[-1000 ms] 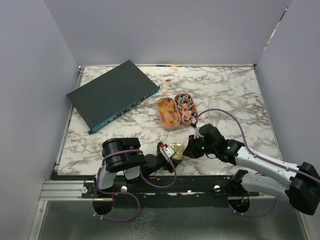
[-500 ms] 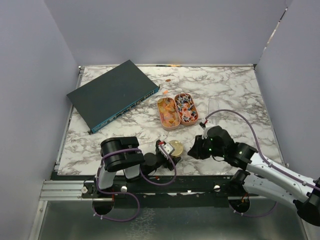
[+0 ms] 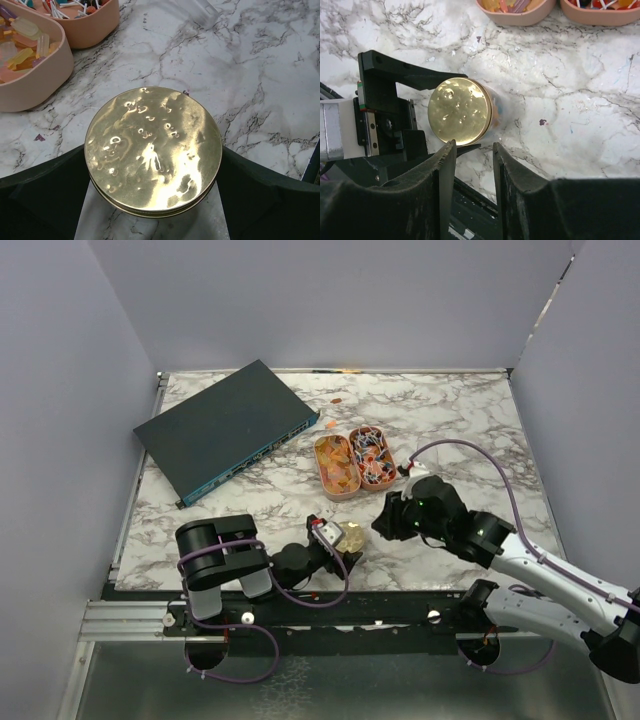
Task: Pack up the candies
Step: Screw the bottle lid onto the packing bottle, then reset both arms
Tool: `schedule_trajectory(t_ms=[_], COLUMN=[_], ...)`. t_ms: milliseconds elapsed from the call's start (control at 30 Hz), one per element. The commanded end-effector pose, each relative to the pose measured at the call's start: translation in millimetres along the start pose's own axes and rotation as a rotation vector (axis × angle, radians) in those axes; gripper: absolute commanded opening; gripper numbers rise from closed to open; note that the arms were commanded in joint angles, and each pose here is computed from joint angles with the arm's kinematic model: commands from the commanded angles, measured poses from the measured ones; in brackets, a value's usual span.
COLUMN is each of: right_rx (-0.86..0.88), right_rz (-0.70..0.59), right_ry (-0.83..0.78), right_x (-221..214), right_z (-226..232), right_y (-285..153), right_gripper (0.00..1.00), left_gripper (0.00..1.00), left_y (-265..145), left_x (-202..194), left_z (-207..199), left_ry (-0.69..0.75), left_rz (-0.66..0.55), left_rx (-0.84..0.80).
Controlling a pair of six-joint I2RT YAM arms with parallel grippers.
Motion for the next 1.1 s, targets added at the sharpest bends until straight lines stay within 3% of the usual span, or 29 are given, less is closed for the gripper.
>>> schedule_trajectory(t_ms=[0, 300, 433, 567, 833, 1067], right_rx=[-0.043, -0.067, -0.076, -0.100, -0.153, -0.223], right_rz=[-0.035, -0.065, -0.069, -0.082, -0.109, -0.162], right_ry=[-0.047, -0.079, -0.095, -0.106, -0.130, -0.143], right_x=[14.1, 28.4, 33.6, 38.1, 49.4, 64.3], right_z=[-2.0, -1.8, -1.5, -3.3, -6.9, -11.8], right_y=[-3.6, -7.6, -7.5, -7.4, -11.2, -19.8], right_gripper=[0.40, 0.44, 0.44, 0.47, 0.65, 0.89], left_gripper=[0.99, 0.99, 0.99, 0.99, 0.99, 0.99], left_y=[-7.8, -20.4, -21.9, -31.4, -49.0, -56.9], left_x=[-1.2, 2.5, 3.3, 18.2, 35.6, 68.8], left_z=[3.3, 4.0, 6.2, 3.4, -2.2, -7.9], left_ry=[0.003, 0.019, 0.041, 0.018, -0.011, -0.057], left_rz=[0.022, 0.062, 0.159, 0.146, 0.212, 0.224], left_rx=[0.040, 0.086, 0.150, 0.157, 0.143, 0.200])
Point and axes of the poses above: each gripper's point midway between its finger pads, its own y axis out along the fingers, its own z axis along the line the jaws close on, x = y × z, the point moved 7 cm from there along -y, back along the fingers, and after that the axes turned 10 degrees about -y, right-handed, at the moved point
